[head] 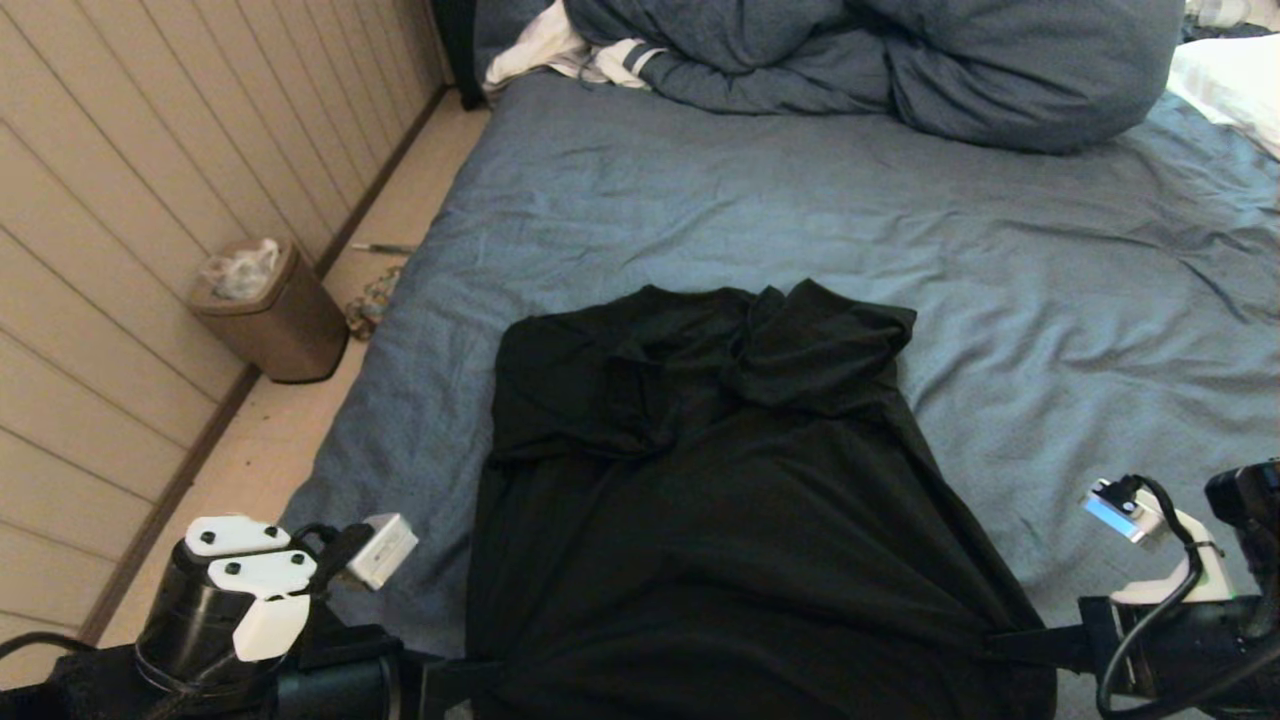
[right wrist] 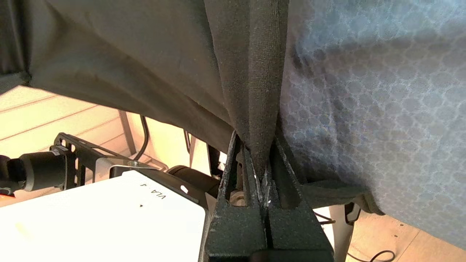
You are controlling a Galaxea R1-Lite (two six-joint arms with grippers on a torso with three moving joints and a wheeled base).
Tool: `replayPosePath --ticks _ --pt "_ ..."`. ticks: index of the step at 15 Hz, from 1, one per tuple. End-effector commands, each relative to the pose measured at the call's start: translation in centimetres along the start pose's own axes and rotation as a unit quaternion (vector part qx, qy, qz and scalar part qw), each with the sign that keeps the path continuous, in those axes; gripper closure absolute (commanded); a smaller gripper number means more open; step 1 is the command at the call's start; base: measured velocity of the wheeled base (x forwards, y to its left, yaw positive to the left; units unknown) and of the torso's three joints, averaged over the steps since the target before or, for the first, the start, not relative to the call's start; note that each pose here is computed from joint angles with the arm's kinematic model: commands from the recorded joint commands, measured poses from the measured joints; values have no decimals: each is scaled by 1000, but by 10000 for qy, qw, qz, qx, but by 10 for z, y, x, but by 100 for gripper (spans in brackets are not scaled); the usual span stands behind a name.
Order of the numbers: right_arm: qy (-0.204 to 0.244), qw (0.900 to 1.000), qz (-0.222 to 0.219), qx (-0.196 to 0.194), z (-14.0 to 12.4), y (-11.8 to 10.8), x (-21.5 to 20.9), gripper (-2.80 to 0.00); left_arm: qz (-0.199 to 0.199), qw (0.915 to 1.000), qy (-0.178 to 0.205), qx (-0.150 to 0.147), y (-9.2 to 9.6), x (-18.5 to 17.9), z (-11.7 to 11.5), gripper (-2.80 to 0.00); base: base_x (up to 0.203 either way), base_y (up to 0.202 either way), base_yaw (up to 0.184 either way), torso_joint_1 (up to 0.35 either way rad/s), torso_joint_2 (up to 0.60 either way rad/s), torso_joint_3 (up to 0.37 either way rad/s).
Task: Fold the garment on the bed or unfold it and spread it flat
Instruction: Fold the black T-shirt
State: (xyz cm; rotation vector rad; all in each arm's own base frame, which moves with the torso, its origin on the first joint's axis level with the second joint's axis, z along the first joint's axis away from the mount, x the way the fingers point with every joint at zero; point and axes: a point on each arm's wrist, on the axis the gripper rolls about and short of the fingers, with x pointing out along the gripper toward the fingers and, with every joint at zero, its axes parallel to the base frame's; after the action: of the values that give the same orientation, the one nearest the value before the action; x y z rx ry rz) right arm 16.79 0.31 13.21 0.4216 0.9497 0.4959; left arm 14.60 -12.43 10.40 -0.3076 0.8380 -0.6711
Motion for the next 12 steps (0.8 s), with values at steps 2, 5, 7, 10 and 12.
replayPosePath --ticks 2,5,7,10,12 --pt "-138 9999 -56 2 8 -3 -3 0 -30 10000 1 30 -2 -19 -5 0 0 0 0 0 0 0" --pt "-284 9994 -180 -14 11 -9 -8 0 5 9998 122 153 -4 -37 -10 0 0 0 0 0 0 0" --pt "-309 9994 -171 -42 13 -9 -9 0 -149 9996 153 196 -8 -42 -7 0 0 0 0 0 0 0" --pt "-505 9985 -132 -193 27 -4 -14 0 -262 9994 -28 236 -15 -42 6 0 0 0 0 0 0 0" --pt "-702 9969 -105 -326 41 2 -19 0 -342 9989 -190 264 -22 -43 19 0 0 0 0 0 0 0"
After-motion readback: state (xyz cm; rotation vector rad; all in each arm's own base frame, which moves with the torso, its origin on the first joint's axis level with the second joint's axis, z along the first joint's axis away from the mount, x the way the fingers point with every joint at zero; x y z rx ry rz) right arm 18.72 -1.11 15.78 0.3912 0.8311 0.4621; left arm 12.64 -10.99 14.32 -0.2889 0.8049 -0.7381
